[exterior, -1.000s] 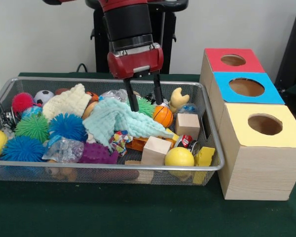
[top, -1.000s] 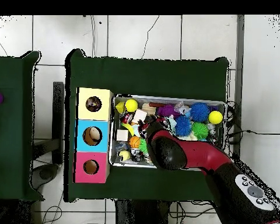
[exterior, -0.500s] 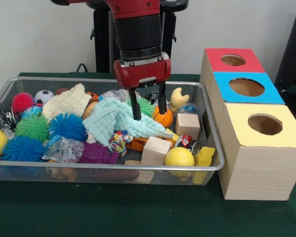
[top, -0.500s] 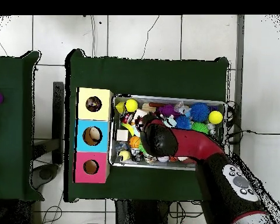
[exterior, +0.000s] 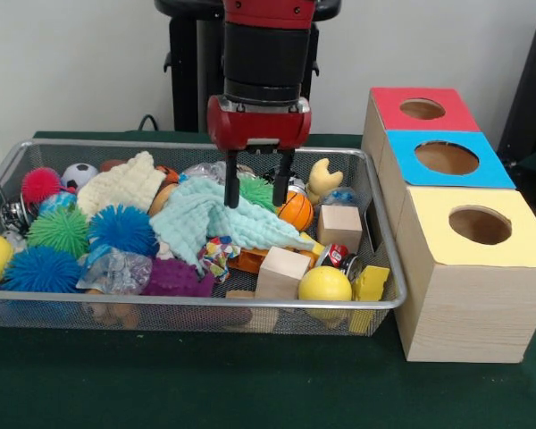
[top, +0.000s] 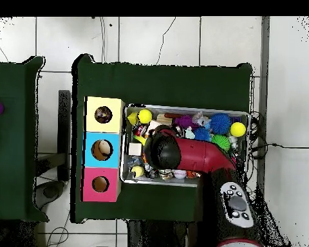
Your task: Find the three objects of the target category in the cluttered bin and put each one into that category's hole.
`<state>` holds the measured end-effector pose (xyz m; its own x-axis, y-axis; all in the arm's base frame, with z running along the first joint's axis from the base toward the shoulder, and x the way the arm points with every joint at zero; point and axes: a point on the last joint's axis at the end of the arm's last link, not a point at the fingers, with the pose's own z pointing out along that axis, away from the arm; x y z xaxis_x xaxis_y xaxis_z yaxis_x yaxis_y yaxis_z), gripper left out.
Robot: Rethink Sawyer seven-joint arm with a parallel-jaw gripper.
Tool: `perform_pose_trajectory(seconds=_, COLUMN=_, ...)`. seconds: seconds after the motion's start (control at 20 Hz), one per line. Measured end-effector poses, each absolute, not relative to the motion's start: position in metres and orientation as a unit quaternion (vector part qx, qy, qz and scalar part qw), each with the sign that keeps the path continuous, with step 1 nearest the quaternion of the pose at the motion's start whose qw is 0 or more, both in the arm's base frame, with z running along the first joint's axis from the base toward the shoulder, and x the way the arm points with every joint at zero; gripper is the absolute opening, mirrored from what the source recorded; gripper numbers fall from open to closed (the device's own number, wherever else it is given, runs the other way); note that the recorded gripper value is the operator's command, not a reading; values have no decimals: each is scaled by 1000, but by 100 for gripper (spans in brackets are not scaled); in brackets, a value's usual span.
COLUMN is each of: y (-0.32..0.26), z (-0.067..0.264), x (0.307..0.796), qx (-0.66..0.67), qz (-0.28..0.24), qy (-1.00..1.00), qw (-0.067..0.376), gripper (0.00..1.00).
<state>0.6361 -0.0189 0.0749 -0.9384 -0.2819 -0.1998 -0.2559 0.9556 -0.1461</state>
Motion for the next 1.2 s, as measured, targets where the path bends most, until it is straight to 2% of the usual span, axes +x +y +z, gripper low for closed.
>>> perform_pose_trajectory(seconds=0.25, y=-26, z=96, x=641, qx=-68, qz=-115, qy=984, qw=117, gripper=100)
perform_pose_trajectory(seconds=0.6, y=-57, z=113, x=647, qx=4, qz=-152, qy=980, qw=130, gripper=100)
perform_pose_trajectory(seconds=0.85, y=-77, z=109, x=650, qx=17, qz=-169, qy=977, qw=127, gripper=100)
perform_pose_trajectory(seconds=1.2, y=-86, z=85, x=645, qx=26, qz=-172, qy=978, qw=116, gripper=100)
